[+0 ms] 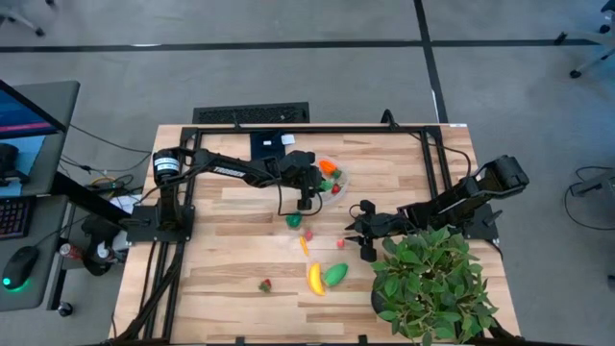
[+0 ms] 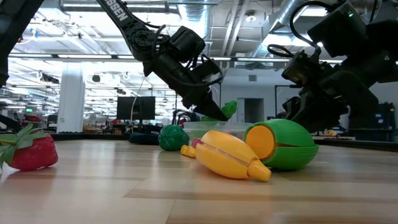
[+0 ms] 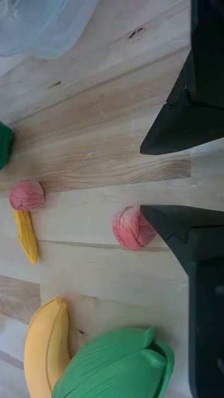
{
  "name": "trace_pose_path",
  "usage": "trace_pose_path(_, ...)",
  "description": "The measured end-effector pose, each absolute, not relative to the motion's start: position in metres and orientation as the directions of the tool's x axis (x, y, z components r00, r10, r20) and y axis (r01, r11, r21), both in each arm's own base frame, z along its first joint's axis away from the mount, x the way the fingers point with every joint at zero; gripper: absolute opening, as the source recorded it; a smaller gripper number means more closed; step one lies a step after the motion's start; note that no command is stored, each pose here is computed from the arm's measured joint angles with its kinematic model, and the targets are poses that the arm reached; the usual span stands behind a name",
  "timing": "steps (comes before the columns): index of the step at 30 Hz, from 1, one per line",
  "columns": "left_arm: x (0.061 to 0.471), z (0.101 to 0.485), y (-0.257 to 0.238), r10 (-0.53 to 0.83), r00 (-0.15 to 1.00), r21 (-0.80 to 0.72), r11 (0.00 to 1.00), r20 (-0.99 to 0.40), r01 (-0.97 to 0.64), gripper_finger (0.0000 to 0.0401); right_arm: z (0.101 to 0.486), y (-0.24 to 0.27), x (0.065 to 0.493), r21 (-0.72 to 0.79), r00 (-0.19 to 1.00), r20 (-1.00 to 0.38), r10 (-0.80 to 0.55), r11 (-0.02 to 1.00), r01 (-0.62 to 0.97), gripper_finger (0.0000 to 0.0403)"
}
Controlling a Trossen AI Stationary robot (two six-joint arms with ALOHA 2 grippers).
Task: Pick and placing Produce into tupperware
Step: Put the green peas into the transparent container
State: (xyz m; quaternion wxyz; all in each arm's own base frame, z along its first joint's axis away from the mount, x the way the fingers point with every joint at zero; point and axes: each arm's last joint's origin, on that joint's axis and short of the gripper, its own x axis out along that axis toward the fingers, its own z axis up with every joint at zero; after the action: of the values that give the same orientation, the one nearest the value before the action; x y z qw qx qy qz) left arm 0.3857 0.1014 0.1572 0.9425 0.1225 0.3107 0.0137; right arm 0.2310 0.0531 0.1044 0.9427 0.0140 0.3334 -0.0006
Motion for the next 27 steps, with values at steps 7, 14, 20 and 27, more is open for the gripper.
trace_pose_path(7,0.3856,0.1572,0.1018,0.116,0.804,0.257,0.965,-0.583,0.047,0.0149,0.1044,0.0532,0.2309,0.026,0.778,-0.629,0.009,1.000,0.010,0.0133)
trace_pose_path(14,0.3856,0.1572,0.1020,0.126,0.802,0.275,0.960,-0.583,0.049,0.0145,0.1044,0.0531,0.2310,0.026,0.778,-0.629,0.008,1.000,0.010,0.0133)
trace_pose_path(20,0.3856,0.1572,0.1020,0.126,0.802,0.274,0.961,-0.583,0.048,0.0147,0.1044,0.0532,0.2310,0.025,0.778,-0.629,0.009,1.000,0.009,0.0133)
trace_pose_path(27,0.3861,0.1579,0.1020,0.124,0.807,0.267,0.963,-0.577,0.043,0.0173,0.1044,0.0531,0.2310,0.025,0.777,-0.629,0.009,1.000,0.010,0.0133)
